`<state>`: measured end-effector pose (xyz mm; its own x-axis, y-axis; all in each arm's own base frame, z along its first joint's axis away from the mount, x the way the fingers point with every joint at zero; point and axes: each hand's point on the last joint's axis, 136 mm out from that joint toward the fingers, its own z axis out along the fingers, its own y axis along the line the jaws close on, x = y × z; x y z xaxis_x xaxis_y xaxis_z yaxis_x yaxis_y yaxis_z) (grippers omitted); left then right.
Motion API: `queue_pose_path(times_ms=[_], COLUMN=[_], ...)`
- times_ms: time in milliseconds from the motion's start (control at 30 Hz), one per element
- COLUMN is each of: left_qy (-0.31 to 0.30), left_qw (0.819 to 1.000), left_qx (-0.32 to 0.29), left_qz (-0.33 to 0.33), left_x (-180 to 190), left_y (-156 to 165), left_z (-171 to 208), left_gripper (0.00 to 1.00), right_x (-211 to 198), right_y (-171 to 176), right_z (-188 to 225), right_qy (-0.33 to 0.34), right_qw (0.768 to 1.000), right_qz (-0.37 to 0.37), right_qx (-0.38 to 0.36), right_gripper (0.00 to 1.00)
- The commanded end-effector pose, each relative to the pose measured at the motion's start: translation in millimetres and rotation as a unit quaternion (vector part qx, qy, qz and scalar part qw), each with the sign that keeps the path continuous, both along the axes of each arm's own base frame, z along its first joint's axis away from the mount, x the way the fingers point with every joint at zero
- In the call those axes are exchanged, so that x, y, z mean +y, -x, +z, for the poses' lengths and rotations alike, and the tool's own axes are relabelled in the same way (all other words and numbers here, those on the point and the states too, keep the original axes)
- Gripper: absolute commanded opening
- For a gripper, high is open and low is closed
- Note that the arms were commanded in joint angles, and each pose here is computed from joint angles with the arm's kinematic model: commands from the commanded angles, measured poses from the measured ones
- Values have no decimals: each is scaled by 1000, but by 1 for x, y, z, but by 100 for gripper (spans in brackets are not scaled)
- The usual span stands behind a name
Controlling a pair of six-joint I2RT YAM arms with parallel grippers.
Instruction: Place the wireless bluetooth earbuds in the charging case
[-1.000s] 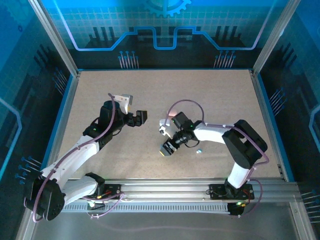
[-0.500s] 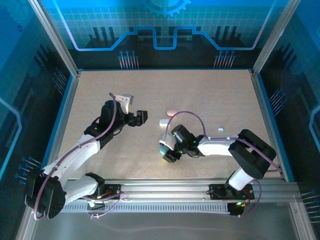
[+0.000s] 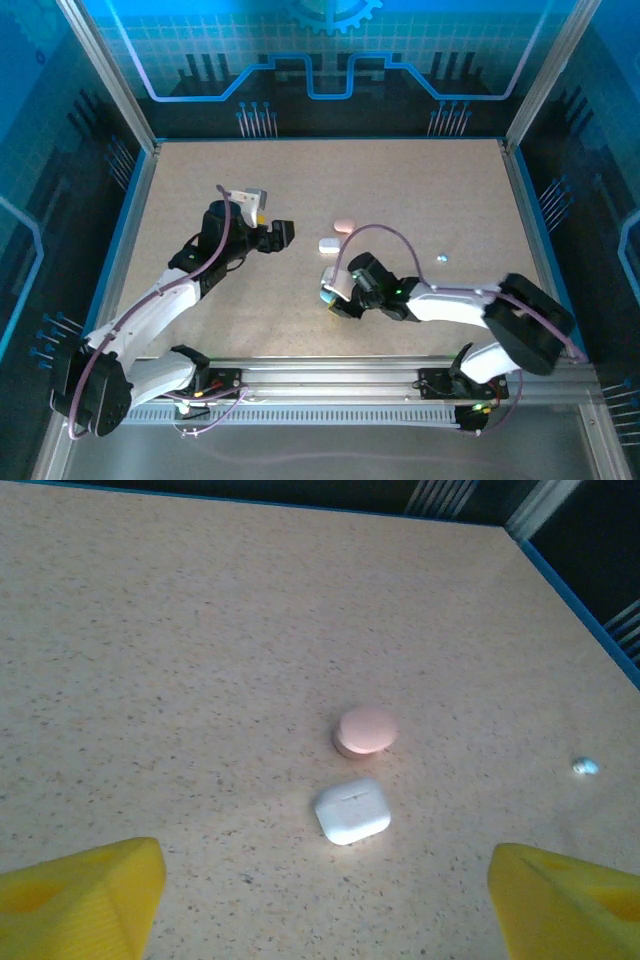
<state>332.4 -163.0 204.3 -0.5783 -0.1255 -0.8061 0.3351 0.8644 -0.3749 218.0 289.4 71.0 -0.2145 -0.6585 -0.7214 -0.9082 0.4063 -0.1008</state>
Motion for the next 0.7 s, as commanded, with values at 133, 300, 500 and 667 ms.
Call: queue_pose_path(times_ms=[133,300,500,667], left_qy=[115,135,154,154], left_qw=[984,963,940,938], left_qx=[2,14,39,59], left_qz=[-138,-234,-301,-305], left_x=[-71,-124,-163,-171], left_y=[20,41,52,52], left_z=[54,70,70,64], left_gripper=[78,82,75,65], right_x=[-27,-48,-53,-53], right_y=[-30,-38,-43,-42], right_z=[129,173,184,190], right_qy=[-108,-122,-125,-142], right_qw=[984,972,967,963], right_qz=[-41,-68,-82,-86], right_qx=[-133,-187,-206,-212], right_gripper=[40,40,40,41])
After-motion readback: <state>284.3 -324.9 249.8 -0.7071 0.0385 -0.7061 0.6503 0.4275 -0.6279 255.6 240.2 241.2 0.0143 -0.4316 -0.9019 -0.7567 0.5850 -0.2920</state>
